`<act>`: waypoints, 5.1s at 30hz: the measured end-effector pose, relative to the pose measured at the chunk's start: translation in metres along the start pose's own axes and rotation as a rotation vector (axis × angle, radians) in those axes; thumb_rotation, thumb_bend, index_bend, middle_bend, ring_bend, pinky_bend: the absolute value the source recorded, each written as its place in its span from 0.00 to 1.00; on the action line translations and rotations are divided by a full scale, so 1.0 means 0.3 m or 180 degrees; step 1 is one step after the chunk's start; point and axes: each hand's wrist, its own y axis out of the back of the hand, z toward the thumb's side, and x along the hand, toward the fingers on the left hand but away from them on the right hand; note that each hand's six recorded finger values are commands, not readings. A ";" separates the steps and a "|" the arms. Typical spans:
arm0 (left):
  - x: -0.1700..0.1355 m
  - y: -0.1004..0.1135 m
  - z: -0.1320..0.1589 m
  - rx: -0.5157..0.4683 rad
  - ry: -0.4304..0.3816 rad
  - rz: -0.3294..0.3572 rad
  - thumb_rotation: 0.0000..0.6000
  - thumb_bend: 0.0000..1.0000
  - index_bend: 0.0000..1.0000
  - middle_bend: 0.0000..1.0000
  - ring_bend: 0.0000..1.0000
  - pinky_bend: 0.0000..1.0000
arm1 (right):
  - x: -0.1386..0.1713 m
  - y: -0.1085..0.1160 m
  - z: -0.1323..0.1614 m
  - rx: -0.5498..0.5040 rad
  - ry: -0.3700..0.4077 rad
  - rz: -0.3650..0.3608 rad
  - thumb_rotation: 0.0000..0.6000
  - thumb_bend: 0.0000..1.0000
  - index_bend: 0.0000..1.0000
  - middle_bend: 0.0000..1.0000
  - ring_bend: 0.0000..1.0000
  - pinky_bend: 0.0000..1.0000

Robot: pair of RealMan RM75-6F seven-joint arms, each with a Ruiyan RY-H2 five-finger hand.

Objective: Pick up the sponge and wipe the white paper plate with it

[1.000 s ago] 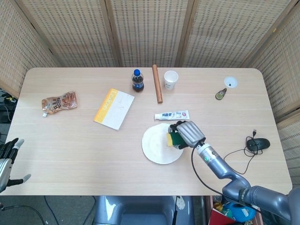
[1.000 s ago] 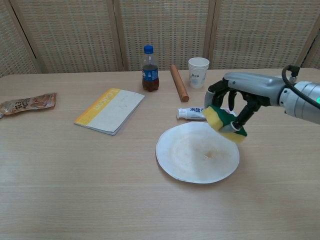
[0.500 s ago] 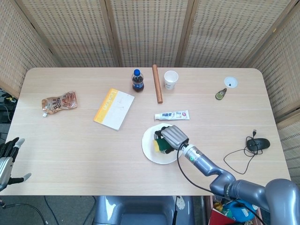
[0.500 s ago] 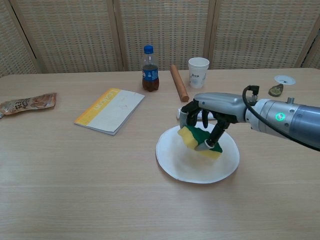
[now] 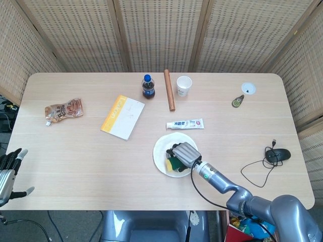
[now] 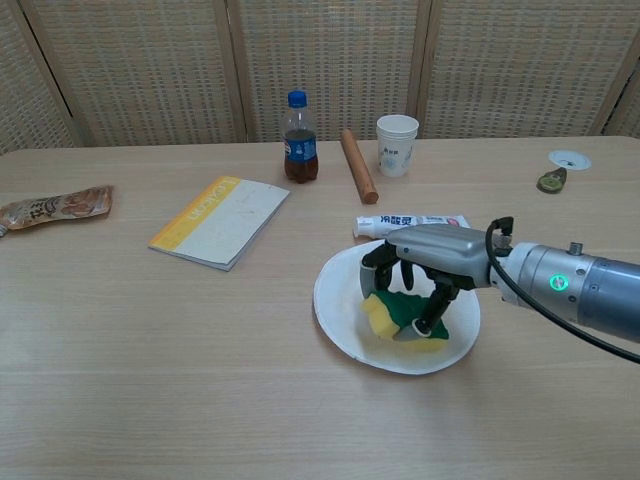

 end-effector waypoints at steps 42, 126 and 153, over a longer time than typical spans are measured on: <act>-0.010 0.009 -0.003 -0.0044 -0.0028 0.0007 1.00 0.00 0.00 0.00 0.00 0.00 | -0.054 -0.012 -0.038 -0.0354 -0.0372 -0.0263 1.00 0.34 0.48 0.53 0.35 0.43; -0.022 0.004 0.010 -0.0080 -0.0113 -0.0064 1.00 0.00 0.00 0.00 0.00 0.00 | 0.051 0.041 0.035 -0.0703 0.0127 -0.0963 1.00 0.45 0.51 0.53 0.35 0.43; -0.034 -0.002 0.036 -0.0076 -0.0254 -0.0108 1.00 0.00 0.00 0.00 0.00 0.00 | 0.182 0.192 -0.256 0.0329 -0.1143 -0.0088 1.00 0.14 0.00 0.00 0.00 0.00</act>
